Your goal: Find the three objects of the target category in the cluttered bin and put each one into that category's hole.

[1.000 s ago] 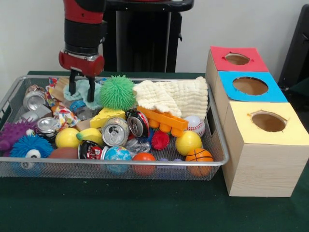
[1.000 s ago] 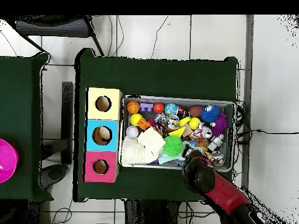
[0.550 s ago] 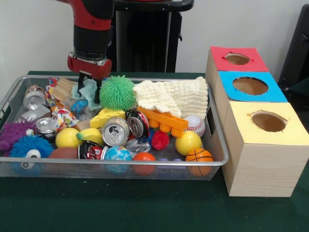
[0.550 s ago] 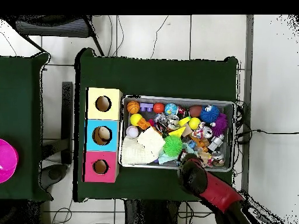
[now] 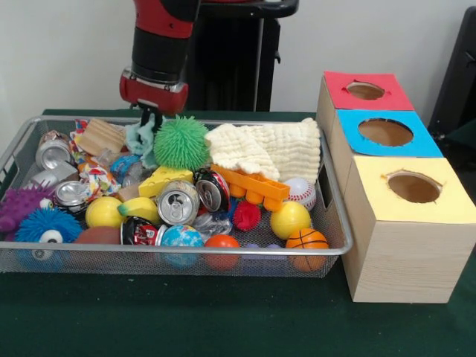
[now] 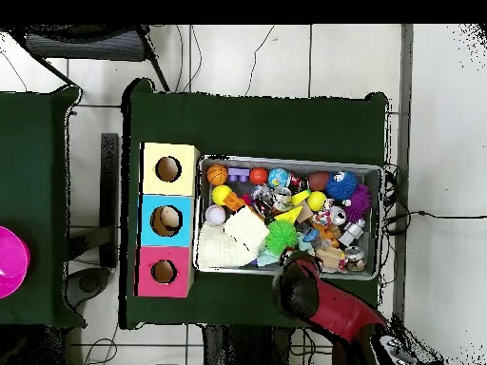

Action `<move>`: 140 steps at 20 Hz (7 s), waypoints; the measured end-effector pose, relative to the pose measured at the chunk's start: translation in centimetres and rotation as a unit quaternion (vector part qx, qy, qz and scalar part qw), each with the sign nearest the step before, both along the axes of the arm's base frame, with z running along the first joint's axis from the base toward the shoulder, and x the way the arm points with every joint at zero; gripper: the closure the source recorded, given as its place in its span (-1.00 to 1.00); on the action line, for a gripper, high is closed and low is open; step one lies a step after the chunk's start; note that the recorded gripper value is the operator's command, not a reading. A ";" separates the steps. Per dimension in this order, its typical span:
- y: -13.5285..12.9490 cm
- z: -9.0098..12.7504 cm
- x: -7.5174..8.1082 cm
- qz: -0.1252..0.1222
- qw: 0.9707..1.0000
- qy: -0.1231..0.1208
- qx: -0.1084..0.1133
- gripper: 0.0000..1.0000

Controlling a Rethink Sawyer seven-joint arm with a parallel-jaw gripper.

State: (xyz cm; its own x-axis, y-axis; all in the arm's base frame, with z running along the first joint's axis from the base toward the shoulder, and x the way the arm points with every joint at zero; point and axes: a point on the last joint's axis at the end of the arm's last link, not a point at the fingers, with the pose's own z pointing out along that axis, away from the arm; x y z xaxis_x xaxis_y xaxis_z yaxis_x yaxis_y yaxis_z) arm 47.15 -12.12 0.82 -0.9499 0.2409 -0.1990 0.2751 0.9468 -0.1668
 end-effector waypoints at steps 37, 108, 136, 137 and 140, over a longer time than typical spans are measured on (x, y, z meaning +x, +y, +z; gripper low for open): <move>-11.0 15.4 4.6 -0.016 0.989 -0.116 -0.089 1.00; -8.5 22.9 6.3 0.010 0.990 -0.084 -0.110 1.00; -9.7 7.1 7.5 0.050 0.992 -0.101 -0.057 -1.00; -9.6 7.1 7.5 0.051 0.992 -0.101 -0.057 -1.00; -9.2 7.3 7.8 0.055 0.991 -0.104 -0.057 -1.00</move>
